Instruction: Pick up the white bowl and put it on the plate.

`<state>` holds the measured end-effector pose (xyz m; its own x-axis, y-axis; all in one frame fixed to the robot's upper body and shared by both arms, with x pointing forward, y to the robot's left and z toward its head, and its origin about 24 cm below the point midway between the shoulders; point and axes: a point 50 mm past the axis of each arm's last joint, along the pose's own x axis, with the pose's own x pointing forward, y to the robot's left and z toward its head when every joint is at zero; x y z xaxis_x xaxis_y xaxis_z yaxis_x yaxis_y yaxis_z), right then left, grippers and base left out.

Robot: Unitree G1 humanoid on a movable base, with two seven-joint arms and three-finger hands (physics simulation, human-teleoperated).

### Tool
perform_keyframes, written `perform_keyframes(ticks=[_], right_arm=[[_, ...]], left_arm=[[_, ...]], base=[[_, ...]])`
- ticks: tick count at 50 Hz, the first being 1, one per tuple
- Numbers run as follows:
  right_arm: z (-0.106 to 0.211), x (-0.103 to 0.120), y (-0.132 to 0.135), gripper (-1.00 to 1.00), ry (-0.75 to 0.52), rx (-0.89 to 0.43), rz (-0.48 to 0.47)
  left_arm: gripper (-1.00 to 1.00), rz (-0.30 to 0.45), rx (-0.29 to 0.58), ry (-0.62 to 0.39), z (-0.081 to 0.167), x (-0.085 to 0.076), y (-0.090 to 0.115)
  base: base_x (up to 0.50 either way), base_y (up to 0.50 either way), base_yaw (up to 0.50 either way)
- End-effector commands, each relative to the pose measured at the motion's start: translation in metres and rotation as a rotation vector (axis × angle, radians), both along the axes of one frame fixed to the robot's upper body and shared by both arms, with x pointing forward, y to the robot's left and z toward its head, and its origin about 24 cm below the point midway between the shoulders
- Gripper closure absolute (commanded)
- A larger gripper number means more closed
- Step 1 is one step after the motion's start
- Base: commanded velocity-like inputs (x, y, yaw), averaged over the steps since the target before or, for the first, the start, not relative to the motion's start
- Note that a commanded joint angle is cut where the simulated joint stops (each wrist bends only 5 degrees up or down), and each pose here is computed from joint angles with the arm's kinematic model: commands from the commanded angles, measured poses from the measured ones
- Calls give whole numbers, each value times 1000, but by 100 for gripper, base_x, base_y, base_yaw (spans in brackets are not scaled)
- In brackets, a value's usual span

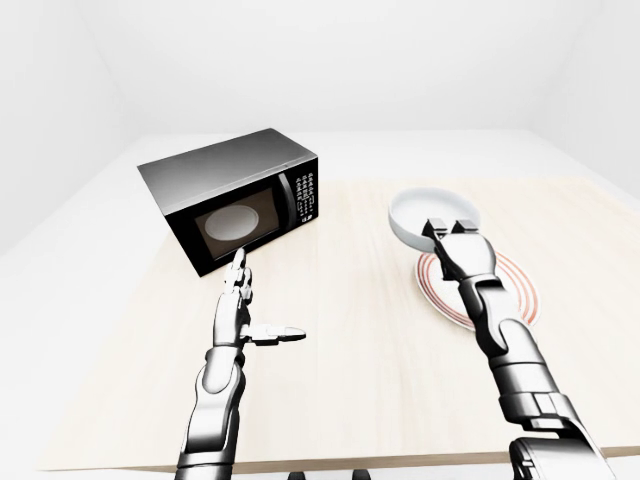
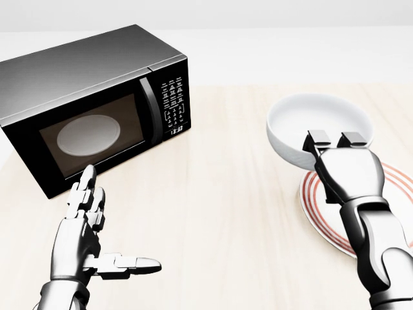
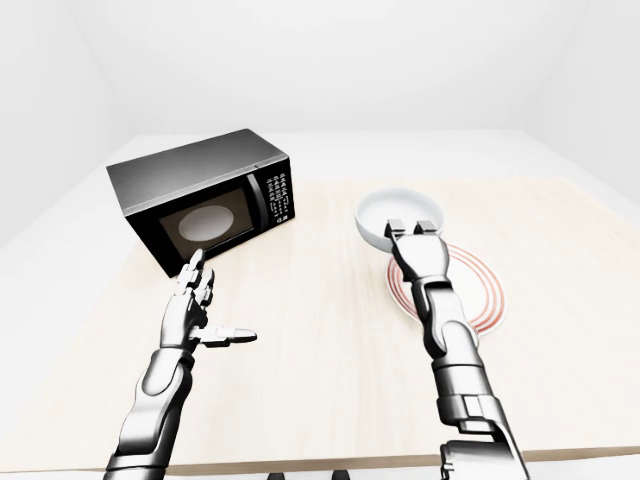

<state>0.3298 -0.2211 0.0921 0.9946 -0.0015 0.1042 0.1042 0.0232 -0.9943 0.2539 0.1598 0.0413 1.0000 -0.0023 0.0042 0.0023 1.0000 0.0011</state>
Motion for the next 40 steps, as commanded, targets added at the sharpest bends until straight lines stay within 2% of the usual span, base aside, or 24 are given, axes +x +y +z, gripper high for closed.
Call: perform_keyframes(ticks=[1,40], right_arm=[[6,-6,-20,100,-39,-27,-51],[-21,-24,-57,100,3,-17,-160]], left_arm=[[-100,0,0,0,0,0,0],[-100,0,0,0,0,0,0]], base=[[0,0,0],[0,0,0]])
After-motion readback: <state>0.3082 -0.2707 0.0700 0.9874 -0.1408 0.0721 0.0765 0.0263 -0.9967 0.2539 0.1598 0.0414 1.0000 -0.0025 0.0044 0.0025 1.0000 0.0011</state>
